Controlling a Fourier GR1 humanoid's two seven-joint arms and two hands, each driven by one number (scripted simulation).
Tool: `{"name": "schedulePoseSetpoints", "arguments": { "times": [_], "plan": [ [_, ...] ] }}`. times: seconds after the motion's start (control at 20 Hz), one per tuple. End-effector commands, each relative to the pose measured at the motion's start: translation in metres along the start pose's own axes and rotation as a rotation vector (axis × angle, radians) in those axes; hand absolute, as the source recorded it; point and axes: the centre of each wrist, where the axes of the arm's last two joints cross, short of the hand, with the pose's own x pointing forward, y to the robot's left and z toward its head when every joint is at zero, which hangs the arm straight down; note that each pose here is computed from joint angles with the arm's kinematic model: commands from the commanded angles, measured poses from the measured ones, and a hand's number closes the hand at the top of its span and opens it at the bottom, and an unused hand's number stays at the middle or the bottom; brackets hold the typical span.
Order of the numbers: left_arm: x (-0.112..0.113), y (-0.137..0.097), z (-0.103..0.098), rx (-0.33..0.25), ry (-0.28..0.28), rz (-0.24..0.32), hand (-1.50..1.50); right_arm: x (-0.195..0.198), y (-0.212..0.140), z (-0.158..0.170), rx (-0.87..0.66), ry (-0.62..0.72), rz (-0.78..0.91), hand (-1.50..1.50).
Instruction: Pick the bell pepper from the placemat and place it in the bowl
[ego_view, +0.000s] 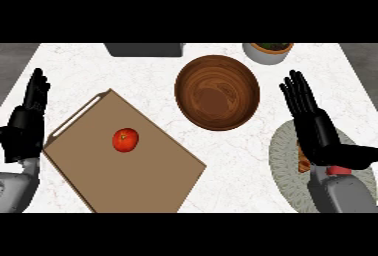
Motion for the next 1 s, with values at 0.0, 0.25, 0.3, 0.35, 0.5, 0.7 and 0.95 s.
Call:
{"name": "schedulePoseSetpoints", "arguments": {
  "times": [0.0,0.25,0.3,0.35,0.5,0.7,0.95],
  "plan": [
    [-0.004,0.011,-0.017,0.004,-0.014,0.046,0.0,-0.003,0.018,-0.006,0.025,0.012,0.032,-1.5],
    [0.03,0.021,-0.026,-0.025,-0.07,0.244,0.0,-0.007,0.021,-0.025,0.169,-0.008,0.15,-1.5],
    [0.015,0.013,-0.011,-0.023,-0.008,0.176,0.0,0.008,-0.062,-0.013,0.067,0.021,0.713,-1.5],
    [0.022,0.013,-0.014,-0.031,-0.008,0.214,0.0,-0.001,-0.061,-0.005,-0.121,-0.017,0.697,-1.5],
    [0.023,0.016,-0.012,-0.042,-0.002,0.253,0.0,-0.037,-0.017,0.03,-0.254,-0.139,0.732,-1.5],
    [0.013,0.016,-0.008,-0.051,0.015,0.26,0.0,-0.027,0.017,0.061,-0.246,-0.146,0.833,-1.5],
    [0.02,0.026,-0.009,-0.026,0.025,0.27,0.0,-0.006,0.0,0.094,-0.247,-0.03,1.072,-1.5]
  ]
}}
